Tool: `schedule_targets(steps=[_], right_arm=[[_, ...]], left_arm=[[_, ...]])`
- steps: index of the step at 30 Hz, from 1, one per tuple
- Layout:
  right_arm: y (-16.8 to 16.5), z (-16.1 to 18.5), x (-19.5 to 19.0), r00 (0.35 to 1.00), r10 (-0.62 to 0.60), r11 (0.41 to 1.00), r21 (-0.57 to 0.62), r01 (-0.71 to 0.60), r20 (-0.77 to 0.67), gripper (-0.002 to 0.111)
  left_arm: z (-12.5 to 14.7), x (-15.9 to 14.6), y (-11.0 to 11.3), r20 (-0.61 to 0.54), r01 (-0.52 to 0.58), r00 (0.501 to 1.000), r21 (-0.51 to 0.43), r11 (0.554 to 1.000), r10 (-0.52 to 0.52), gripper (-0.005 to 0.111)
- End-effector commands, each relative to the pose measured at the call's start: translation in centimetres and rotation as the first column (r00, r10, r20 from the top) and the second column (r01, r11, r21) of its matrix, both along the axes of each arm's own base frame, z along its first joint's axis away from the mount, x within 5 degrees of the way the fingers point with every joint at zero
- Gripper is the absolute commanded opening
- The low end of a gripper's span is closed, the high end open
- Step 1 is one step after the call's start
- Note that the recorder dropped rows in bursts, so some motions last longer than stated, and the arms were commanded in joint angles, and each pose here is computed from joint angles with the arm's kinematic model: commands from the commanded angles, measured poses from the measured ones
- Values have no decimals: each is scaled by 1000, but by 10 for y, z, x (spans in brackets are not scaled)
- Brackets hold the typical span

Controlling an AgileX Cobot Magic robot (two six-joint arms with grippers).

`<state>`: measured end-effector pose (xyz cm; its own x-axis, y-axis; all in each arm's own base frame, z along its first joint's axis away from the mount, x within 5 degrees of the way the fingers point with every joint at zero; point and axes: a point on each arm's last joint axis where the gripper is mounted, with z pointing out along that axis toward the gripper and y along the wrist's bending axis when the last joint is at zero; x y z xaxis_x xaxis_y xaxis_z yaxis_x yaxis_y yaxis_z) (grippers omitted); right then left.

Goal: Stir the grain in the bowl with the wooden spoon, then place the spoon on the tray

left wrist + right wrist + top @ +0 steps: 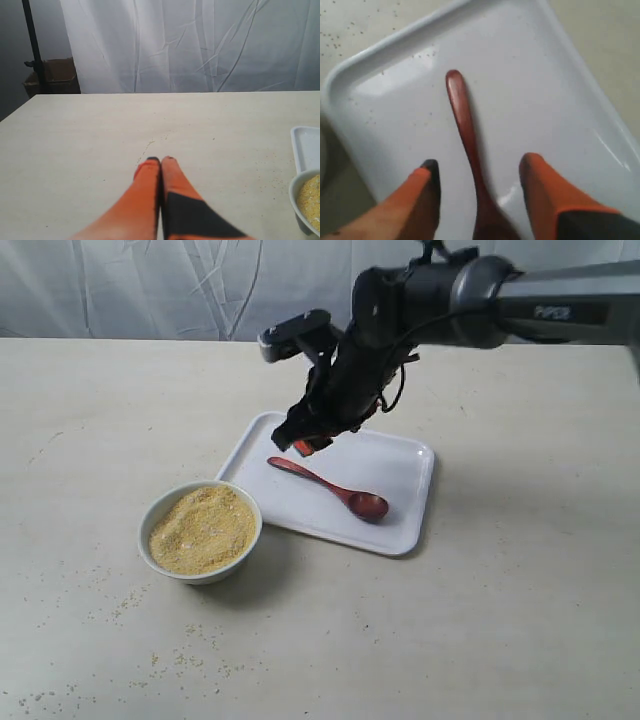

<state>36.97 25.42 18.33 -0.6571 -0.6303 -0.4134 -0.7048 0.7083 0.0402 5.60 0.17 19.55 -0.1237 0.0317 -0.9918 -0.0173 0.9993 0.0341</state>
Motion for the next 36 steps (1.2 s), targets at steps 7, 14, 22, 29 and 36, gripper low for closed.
schedule_targets(steps=[7,14,22,29,36], right_arm=[[-85,48,-39,931,-292,956,-108,274,-220,0],[-180,57,-93,847,-488,873,-124,472,-209,0],[-214,87,-181,826,-553,831,140,539,105,0],[-229,80,-242,605,-644,754,525,396,468,0],[-236,70,-272,510,-675,722,618,311,533,0]], left_arm=[[-1,0,0,6,-1,1000,0,1000,1,0],[-1,0,0,6,-1,1000,0,1000,1,0],[-1,0,0,6,-1,1000,0,1000,1,0],[-1,0,0,5,-1,1000,0,1000,1,0],[-1,0,0,5,-1,1000,0,1000,1,0]])
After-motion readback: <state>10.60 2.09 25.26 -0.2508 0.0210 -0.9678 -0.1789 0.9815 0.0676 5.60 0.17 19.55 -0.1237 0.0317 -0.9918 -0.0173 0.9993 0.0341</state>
